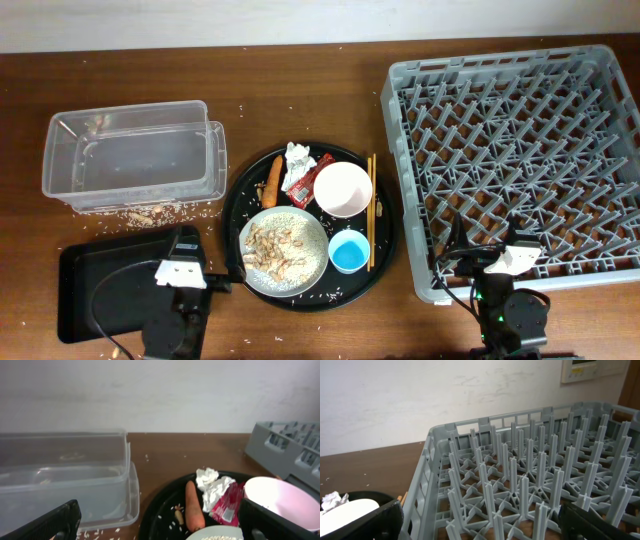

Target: Sort waste into correct bins and load items into the dishwasher rack

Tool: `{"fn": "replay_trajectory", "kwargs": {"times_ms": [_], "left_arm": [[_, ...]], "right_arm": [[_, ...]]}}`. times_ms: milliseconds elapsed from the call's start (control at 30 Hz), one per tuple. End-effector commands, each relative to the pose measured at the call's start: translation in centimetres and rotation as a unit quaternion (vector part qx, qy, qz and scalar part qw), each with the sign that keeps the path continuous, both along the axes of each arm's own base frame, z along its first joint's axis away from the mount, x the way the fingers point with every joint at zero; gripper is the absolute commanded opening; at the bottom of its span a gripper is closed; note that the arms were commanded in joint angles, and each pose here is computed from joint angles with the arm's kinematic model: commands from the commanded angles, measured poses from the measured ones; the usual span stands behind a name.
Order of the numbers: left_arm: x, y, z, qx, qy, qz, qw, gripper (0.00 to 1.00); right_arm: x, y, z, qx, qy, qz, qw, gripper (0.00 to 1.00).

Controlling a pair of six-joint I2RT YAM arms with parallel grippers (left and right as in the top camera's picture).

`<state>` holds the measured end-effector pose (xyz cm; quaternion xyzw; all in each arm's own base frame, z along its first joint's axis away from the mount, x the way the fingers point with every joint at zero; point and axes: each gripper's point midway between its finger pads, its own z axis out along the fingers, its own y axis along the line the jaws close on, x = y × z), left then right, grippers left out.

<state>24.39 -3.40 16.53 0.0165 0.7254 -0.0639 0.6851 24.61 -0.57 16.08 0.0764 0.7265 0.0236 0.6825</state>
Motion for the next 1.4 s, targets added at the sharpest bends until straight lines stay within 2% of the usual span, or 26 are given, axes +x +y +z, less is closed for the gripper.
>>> {"fn": "replay_trajectory", "kwargs": {"times_ms": [0, 167, 267, 433, 533, 633, 767, 900, 1000, 1100, 1200, 1267, 1367], "left_arm": [[-0.1, -0.7, 1.3, -0.002, -0.031, -0.019, 0.999, 0.99], [-0.5, -1.0, 5.0, -0.014, -0.101, -0.031, 0.994, 0.99], [-1.0, -1.6, 7.0, -0.015, -0.116, -0.05, 0.992, 0.99], [-1.1, -1.6, 10.1, -0.009, -0.072, -0.051, 0.996, 0.99], [-0.4, -2.6, 11.6, -0.004, -0.033, -0.075, 0.997, 0.99], [1.1, -4.6, 12.4, -0.001, 0.021, -0.125, 0.992, 0.99], [4.1, -8.5, 12.7, -0.012, 0.133, -0.218, 0.967, 0.99], [6.8, -11.5, 11.6, -0.018, 0.249, -0.26, 0.933, 0.99], [7.9, -13.2, 10.5, -0.021, 0.305, -0.275, 0.912, 0.99], [7.4, -15.8, 9.5, -0.065, 0.341, -0.338, 0.875, 0.99], [6.8, -17.4, 7.7, -0.071, 0.375, -0.365, 0.849, 0.99], [5.8, -18.2, 5.7, -0.051, 0.409, -0.362, 0.836, 0.99], [4.6, -18.7, 2.5, 0.015, 0.454, -0.322, 0.831, 0.99]], "right_arm": [[0.0, -0.3, -0.3, -0.002, 0.002, -0.007, 1.0, 0.98], [0.1, 0.4, 0.3, 0.0, -0.012, 0.012, 1.0, 0.98], [0.0, 2.7, 2.7, 0.004, -0.058, 0.081, 0.995, 0.98], [-1.1, 4.3, 7.4, 0.002, -0.109, 0.127, 0.986, 0.98], [-1.6, 4.3, 9.2, 0.002, -0.1, 0.13, 0.986, 0.98], [-1.8, 4.3, 10.4, 0.004, -0.059, 0.13, 0.99, 0.98], [-1.0, 4.6, 11.4, 0.01, 0.036, 0.136, 0.99, 0.98], [0.6, 5.0, 11.9, 0.018, 0.146, 0.142, 0.979, 0.98], [1.7, 6.5, 12.6, 0.032, 0.196, 0.179, 0.964, 0.98], [2.7, 8.2, 12.6, 0.05, 0.231, 0.222, 0.946, 0.98], [3.2, 9.4, 11.8, 0.066, 0.258, 0.253, 0.93, 0.98], [3.8, 9.3, 10.9, 0.071, 0.274, 0.25, 0.926, 0.98], [5.0, 6.8, 7.9, 0.121, 0.334, 0.157, 0.922, 0.98]]}}
